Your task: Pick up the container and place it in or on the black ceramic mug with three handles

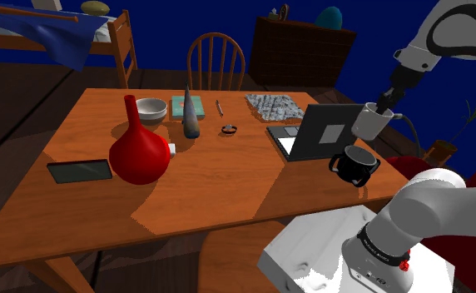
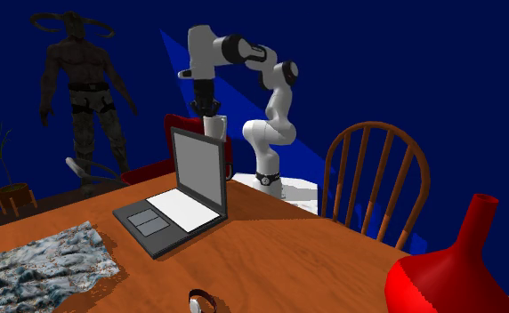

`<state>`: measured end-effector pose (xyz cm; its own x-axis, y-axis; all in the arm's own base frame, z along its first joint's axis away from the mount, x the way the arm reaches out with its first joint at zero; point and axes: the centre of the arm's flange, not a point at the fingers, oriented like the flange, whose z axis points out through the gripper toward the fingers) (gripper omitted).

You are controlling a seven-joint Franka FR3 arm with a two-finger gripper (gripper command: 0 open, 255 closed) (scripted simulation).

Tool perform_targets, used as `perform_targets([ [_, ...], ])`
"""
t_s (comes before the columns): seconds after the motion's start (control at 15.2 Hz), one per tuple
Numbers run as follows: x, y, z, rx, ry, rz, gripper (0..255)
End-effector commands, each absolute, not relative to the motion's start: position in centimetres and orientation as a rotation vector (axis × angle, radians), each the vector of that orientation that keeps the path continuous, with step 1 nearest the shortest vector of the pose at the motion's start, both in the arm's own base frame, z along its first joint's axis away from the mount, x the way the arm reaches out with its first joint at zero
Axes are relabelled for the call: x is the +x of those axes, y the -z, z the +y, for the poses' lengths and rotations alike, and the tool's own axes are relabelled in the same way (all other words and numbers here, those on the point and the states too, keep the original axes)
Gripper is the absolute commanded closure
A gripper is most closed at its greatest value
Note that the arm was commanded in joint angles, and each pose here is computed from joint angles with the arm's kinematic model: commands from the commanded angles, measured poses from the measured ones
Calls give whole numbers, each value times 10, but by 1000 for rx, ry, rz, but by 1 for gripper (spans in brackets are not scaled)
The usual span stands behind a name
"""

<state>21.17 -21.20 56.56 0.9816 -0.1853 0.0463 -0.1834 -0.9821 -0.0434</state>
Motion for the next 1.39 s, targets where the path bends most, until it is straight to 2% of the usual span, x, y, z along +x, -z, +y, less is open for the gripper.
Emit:
perform_targets([
  [0.0, 196, -567, -237, -3089, 77, 286, 255],
  [1.32, 196, -472, -237, -3089, 77, 285, 255],
])
